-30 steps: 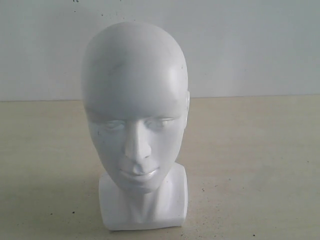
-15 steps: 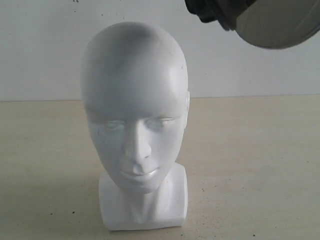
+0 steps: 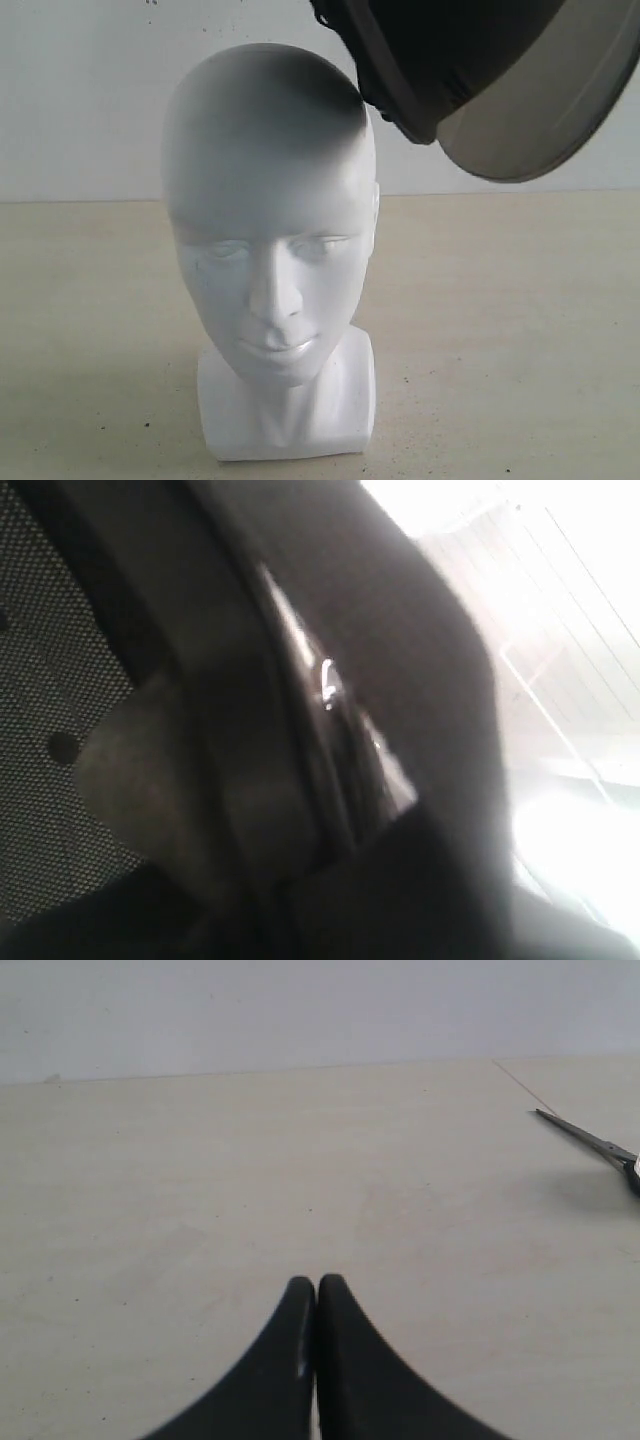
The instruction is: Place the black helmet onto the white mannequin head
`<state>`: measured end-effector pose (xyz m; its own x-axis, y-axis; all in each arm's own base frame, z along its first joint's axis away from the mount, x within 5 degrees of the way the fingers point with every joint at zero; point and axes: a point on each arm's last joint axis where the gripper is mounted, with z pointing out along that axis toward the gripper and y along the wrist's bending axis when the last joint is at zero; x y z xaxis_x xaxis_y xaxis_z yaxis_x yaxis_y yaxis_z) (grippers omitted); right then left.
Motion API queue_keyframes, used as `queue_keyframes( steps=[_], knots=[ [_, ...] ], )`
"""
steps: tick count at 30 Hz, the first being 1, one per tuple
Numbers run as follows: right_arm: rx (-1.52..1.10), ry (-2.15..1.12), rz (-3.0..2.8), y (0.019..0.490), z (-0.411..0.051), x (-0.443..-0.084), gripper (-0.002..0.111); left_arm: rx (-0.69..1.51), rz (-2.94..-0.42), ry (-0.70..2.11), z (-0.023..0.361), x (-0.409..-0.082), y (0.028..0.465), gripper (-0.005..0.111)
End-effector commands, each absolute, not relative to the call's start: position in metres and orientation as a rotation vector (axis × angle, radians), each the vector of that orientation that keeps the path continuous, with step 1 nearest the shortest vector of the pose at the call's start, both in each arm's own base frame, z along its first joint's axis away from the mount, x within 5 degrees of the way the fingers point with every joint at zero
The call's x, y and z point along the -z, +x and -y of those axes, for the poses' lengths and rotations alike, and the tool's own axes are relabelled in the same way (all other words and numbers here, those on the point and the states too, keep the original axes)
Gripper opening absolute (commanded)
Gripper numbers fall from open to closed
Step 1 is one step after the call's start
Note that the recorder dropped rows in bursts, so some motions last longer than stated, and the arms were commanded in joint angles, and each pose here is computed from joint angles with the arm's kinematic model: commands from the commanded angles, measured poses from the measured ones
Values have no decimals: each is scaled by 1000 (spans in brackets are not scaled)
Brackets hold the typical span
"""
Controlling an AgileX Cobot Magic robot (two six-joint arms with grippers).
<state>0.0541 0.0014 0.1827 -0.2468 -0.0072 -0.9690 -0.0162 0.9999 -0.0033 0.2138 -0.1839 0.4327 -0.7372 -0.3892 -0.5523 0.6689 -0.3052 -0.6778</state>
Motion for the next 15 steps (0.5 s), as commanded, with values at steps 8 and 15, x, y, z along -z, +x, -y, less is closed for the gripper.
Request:
queue_keyframes(
  steps=[8, 15],
  knots=[
    [4, -17, -1807, 54, -1, -184, 0, 2141, -1231, 311, 172, -426, 209, 4],
    [4, -17, -1807, 54, -1, -184, 0, 2112, -1239, 312, 167, -423, 208, 4]
  ],
)
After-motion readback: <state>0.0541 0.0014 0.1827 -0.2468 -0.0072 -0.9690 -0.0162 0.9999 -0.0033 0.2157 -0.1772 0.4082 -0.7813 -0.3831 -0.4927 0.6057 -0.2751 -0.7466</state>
